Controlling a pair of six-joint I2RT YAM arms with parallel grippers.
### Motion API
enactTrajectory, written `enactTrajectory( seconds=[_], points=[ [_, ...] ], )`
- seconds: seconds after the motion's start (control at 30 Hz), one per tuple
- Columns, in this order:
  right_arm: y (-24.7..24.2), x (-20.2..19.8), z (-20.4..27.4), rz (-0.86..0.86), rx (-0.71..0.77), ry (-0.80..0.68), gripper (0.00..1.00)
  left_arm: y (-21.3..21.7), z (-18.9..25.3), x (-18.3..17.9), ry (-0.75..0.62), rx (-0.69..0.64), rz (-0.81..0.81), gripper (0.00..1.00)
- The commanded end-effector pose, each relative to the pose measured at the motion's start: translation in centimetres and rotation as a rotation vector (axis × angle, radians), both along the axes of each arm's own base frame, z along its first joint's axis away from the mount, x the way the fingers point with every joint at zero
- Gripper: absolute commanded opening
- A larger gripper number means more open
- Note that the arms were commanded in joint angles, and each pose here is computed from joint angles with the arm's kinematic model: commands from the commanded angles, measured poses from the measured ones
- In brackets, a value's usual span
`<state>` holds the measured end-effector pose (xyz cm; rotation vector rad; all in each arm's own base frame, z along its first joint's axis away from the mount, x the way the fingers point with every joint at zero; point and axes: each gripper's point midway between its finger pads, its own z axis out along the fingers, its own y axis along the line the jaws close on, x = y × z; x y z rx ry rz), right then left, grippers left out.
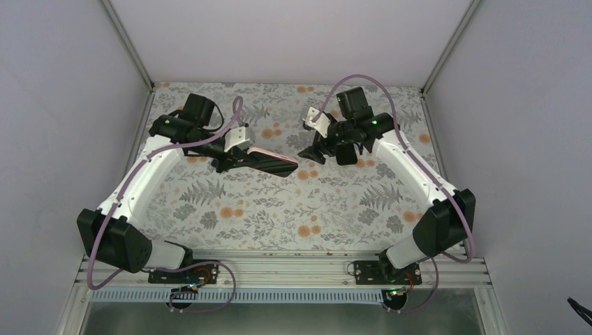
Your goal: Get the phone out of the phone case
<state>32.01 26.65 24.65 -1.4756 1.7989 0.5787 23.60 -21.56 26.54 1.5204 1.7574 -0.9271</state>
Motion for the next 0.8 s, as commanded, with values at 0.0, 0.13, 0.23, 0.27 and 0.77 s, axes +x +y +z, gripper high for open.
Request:
enactTrajectory(
  seconds=[0.0, 0.13, 0.23, 0.27, 0.77],
  points=[
    [-1.1, -2.6, 0.3, 0.043, -0.023, -0.005, 0.99, -0.4, 1.6, -0.1, -0.068, -0.057, -0.027, 0.02],
    [-1.0, -3.6, 0.7, 0.072, -0.001, 0.0, 0.99, -0.5, 1.6, 0.1, -0.064, -0.059, -0.027, 0.02],
    [-0.7, -4.2, 0.7, 0.096, 0.011, 0.021, 0.99, -0.5, 1.6, 0.2, -0.068, -0.054, -0.023, 0.02],
    [-0.6, -4.2, 0.6, 0.1, 0.012, 0.027, 0.98, -0.5, 1.6, 0.3, -0.069, -0.055, -0.022, 0.02],
    [0.6, -3.1, -0.6, 0.103, 0.007, 0.045, 0.98, -0.7, 2.0, 0.3, -0.063, -0.066, -0.029, 0.02]
  ],
)
